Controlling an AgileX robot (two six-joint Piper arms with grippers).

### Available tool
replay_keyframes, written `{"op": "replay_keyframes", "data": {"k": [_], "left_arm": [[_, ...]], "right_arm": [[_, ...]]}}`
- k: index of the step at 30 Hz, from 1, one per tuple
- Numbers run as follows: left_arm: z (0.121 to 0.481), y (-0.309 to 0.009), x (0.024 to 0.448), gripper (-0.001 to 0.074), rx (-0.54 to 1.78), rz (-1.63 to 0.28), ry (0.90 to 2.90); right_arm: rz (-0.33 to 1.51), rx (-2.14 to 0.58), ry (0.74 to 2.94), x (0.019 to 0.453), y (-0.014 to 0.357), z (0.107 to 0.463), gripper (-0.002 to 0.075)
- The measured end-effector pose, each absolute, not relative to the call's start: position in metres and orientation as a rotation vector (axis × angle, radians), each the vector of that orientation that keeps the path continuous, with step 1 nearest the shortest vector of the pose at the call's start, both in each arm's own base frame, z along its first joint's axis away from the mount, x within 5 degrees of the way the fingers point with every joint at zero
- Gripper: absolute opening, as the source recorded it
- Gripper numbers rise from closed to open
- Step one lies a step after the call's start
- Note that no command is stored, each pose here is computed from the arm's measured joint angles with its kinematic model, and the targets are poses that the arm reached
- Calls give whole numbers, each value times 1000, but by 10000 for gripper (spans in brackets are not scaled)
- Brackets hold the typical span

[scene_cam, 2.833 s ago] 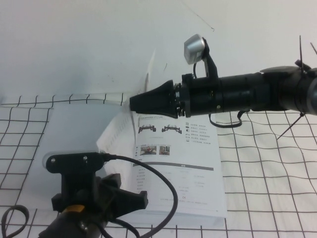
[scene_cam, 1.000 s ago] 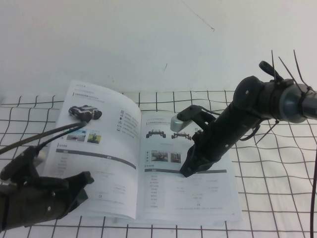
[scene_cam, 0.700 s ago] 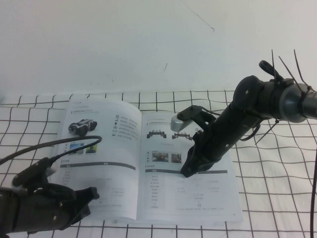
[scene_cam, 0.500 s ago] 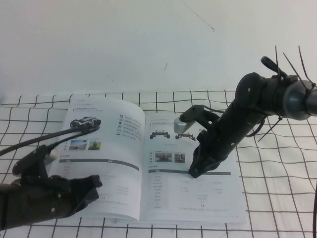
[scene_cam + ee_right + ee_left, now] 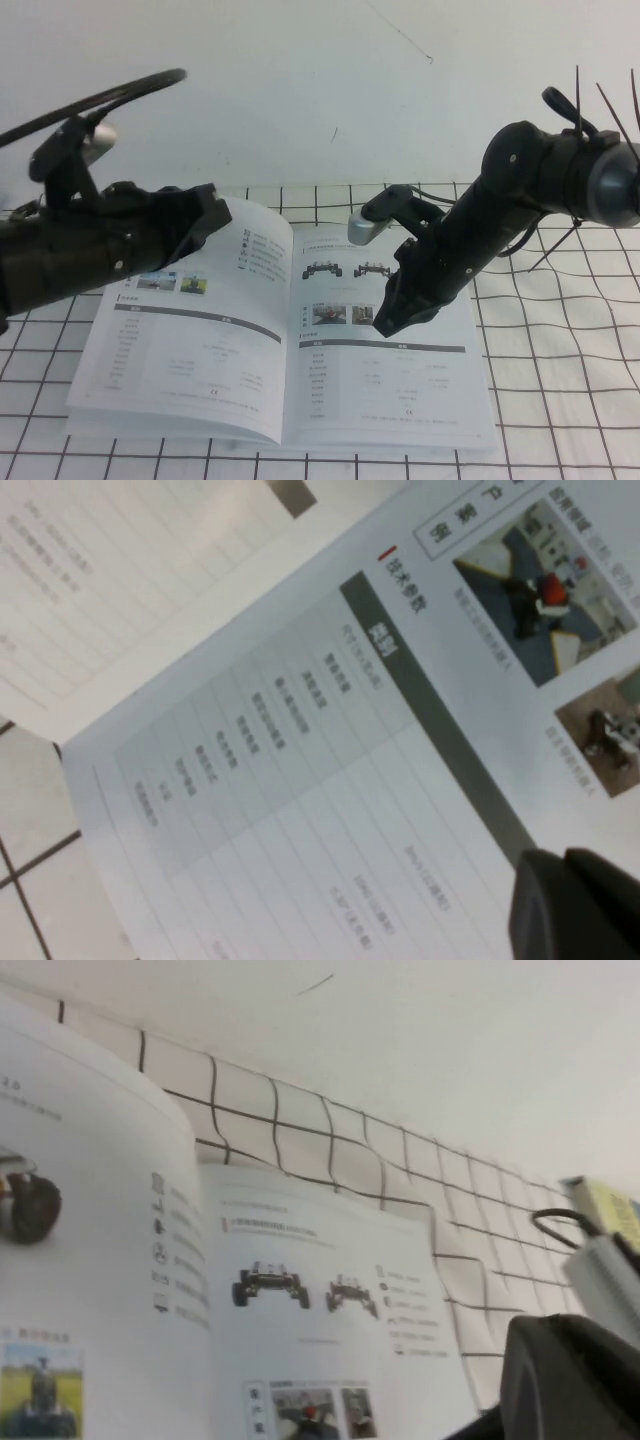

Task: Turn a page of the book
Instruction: Open the closed book

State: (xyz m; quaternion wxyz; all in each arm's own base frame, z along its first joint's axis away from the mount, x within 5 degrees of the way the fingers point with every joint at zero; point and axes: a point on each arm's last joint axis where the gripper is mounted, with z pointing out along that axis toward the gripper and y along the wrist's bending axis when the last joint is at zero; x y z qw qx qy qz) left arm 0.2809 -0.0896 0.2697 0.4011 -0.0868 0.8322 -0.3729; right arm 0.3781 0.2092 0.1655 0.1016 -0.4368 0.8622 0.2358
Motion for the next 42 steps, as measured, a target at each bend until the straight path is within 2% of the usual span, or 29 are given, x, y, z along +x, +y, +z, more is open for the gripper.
{"op": "replay_keyframes", "data": {"k": [5,11,17,23,32,35,37,42], "left_arm": [[230,-105,319,-2,-125,-847,2258],[185,-106,330,-2,-44,-675,2407],[177,-103,328,-2,129,-561,2451],[173,-101,324,-2,219,-516,2502],[144,-104,321,-2,239,-545,2639],[144,-104,320,-2,224,-561,2650],[152,-105,319,-2,223,-573,2632],[213,-102,307,-2,269,-577,2443]], "right_arm": [[693,-1248,2557,379,210,166,1],[673,-1170,2598,380,209,161,1],[633,-1159,2707,379,205,135,1],[637,-1098,2739,379,205,134,0],[631,-1065,2751,379,204,139,0],[608,-1107,2716,375,201,160,0],[545,-1171,2660,370,196,188,0],[242,-1252,2476,347,170,277,0]]}}
